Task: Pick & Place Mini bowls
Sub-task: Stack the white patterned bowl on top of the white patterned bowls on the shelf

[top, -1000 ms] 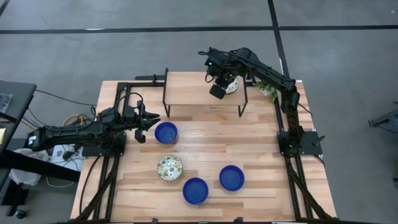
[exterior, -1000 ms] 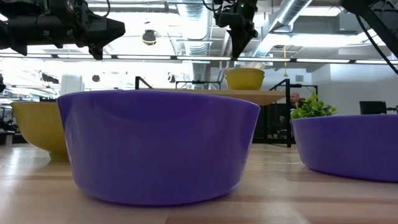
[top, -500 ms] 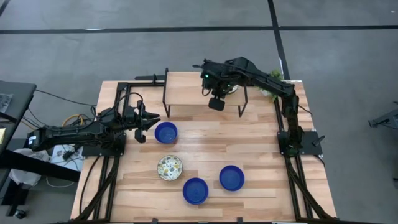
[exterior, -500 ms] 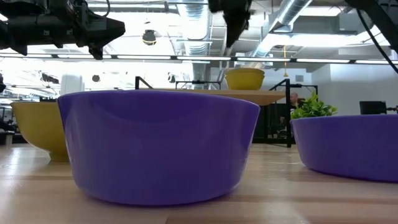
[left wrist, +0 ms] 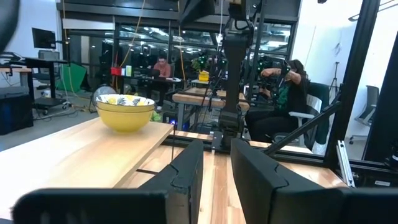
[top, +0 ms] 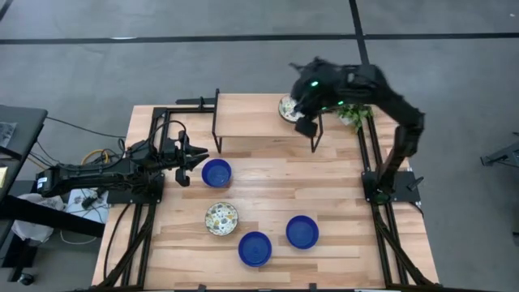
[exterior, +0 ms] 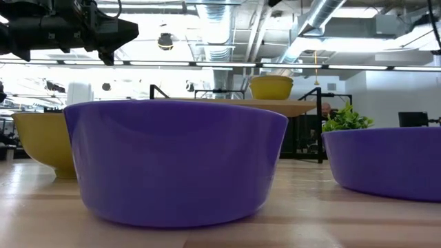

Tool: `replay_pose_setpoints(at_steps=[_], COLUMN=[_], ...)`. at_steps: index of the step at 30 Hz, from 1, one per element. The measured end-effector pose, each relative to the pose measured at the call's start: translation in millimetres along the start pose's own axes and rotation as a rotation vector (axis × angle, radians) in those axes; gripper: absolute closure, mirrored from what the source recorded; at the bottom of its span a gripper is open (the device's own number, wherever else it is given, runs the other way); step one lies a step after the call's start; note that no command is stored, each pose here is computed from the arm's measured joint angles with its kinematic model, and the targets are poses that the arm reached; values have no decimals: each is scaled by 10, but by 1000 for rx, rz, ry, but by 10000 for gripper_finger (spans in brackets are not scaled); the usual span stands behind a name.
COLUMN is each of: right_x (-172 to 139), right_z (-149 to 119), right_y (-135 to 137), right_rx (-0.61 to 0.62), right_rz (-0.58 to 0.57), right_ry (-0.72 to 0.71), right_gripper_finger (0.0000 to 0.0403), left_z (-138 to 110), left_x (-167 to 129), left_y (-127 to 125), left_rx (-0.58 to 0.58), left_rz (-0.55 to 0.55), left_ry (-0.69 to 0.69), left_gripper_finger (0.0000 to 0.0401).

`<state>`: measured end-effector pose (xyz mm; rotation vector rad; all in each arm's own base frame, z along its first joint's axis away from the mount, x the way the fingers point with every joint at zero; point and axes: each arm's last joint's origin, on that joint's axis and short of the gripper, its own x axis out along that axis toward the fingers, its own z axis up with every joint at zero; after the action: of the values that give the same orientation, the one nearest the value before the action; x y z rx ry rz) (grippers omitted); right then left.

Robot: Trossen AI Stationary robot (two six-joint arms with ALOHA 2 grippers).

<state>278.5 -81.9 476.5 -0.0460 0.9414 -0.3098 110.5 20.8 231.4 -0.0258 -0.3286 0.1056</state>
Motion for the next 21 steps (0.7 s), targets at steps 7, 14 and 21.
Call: replay_pose_setpoints(at_steps=[7, 14, 21], right_x=[-234, 127, 461], right_z=[-96, -254, -653], right_y=[-113, -88, 13], right_rx=[2, -9, 51], right_rz=[127, 178, 263], right_ry=[-86, -29, -150], right_gripper_finger=[403, 403, 403], left_z=[6, 7, 7], left_x=[0, 0, 0], left_y=[0, 0, 0], left_rx=[1, -9, -10], left_rz=[0, -1, -1], left_ry=[-6, -7, -7], left_gripper_finger=[319, 319, 319])
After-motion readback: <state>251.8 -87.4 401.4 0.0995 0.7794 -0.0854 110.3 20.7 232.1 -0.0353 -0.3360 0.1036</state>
